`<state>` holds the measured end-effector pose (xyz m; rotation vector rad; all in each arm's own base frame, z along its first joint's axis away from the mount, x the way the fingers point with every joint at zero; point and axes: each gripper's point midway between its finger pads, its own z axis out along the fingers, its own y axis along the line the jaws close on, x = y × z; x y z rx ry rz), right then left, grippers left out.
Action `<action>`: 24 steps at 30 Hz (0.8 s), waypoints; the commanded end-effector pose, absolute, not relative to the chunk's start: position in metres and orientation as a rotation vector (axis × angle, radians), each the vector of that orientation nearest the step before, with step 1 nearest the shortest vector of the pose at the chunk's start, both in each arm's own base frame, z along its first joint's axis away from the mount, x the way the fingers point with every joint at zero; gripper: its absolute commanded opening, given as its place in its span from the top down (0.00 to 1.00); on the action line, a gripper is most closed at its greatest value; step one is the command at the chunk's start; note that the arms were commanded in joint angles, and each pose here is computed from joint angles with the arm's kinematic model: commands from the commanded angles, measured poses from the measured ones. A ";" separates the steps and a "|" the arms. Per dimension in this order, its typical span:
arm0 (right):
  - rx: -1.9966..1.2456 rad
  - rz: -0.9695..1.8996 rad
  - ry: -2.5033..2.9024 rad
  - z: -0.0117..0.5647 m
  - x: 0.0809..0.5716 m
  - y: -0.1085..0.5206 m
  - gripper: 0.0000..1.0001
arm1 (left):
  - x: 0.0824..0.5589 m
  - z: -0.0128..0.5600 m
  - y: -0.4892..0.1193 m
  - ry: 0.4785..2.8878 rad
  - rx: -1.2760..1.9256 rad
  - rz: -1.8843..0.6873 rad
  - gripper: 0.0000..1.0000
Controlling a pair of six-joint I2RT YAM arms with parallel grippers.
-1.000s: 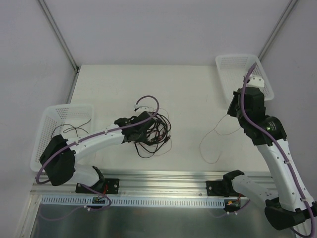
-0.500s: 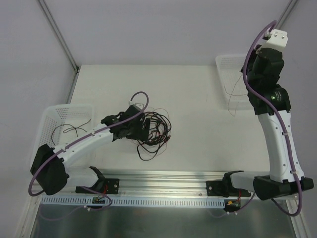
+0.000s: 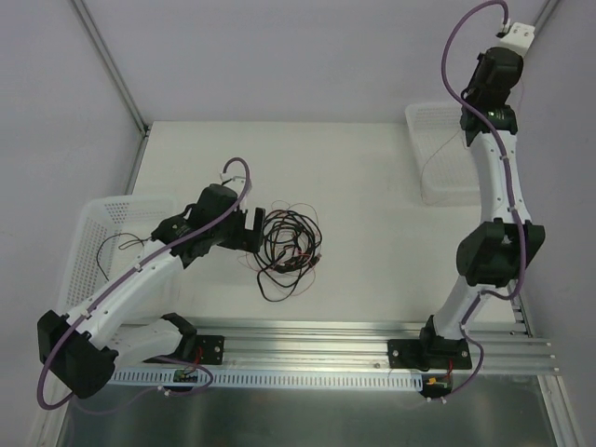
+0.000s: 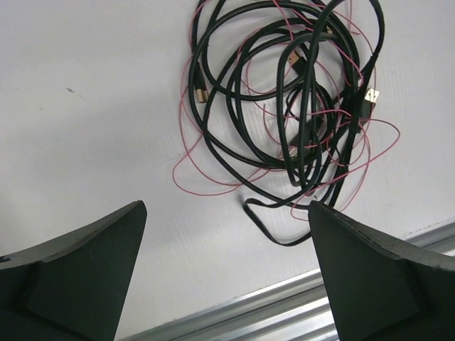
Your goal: Untangle the cables
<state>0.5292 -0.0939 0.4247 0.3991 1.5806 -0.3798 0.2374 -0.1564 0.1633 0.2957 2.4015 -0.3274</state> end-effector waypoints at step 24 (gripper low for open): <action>0.049 0.166 2.305 0.177 0.502 0.051 0.31 | 0.262 0.142 -0.102 2.382 0.168 -0.101 0.01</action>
